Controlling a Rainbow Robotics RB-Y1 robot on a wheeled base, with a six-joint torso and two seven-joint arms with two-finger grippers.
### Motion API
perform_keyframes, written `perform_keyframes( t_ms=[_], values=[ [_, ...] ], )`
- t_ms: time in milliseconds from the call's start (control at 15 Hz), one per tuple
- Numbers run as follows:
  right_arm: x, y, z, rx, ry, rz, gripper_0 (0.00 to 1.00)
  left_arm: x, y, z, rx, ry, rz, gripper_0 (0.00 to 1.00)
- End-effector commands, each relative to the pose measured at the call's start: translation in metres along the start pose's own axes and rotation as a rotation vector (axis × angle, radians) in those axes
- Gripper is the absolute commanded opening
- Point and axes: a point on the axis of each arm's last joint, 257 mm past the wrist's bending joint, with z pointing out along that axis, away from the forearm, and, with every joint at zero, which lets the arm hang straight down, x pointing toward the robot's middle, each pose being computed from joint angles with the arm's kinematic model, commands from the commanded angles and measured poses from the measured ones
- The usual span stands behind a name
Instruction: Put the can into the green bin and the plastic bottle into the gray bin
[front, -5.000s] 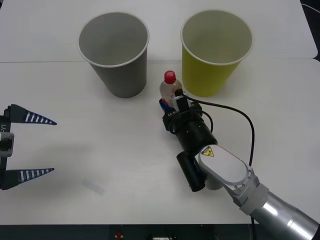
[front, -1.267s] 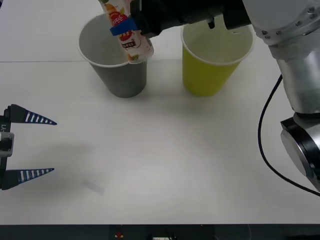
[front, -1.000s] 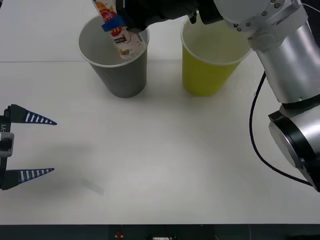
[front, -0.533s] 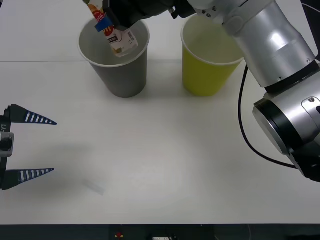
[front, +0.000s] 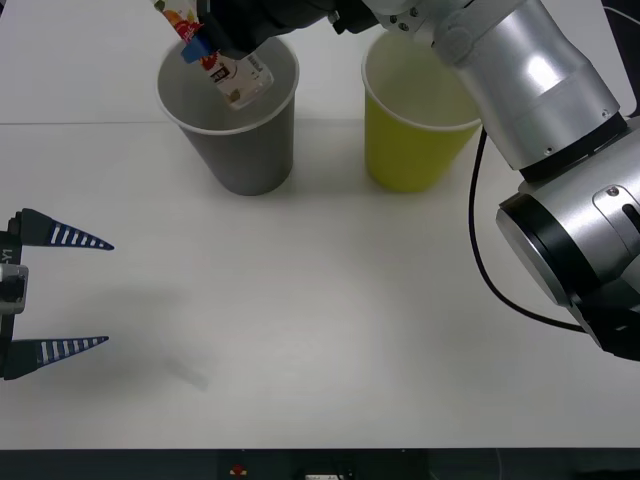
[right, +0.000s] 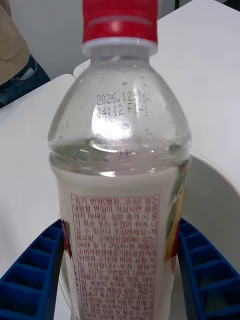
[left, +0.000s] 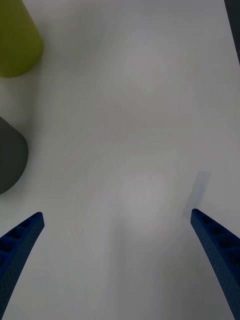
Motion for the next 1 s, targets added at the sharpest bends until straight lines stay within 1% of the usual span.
perform_keyframes(
  t_ms=[67, 200, 267, 400, 533, 733, 867, 1000],
  values=[
    [-0.005, 0.004, 0.0, -0.017, -0.022, -0.001, 1.0, 0.0, 0.0, 0.0, 0.0, 0.0, 0.0, 1.0],
    [-0.008, 0.004, -0.006, -0.04, -0.038, -0.004, 1.0, 0.0, 0.0, 0.0, 0.0, 0.0, 0.0, 1.0],
    [-0.008, 0.004, -0.015, -0.06, -0.037, -0.004, 1.0, 0.0, 0.0, 0.0, 0.0, 0.0, 0.0, 1.0],
    [-0.003, 0.003, -0.035, -0.073, -0.033, -0.021, 1.0, 0.0, 0.0, 0.0, 0.0, 0.0, 0.0, 1.0],
    [0.003, 0.003, -0.056, -0.078, -0.048, -0.031, 1.0, 0.0, 0.0, 0.0, 0.0, 0.0, 0.0, 1.0],
    [0.016, 0.005, -0.082, -0.091, -0.094, -0.049, 1.0, 0.0, 0.0, 0.0, 0.0, 0.0, 0.0, 1.0],
    [0.03, 0.006, -0.101, -0.089, -0.124, -0.064, 1.0, 0.0, 0.0, 0.0, 0.0, 0.0, 0.0, 1.0],
    [0.048, 0.008, -0.119, -0.091, -0.148, -0.09, 1.0, 0.0, 0.0, 0.0, 0.0, 0.0, 0.0, 1.0]
  ],
)
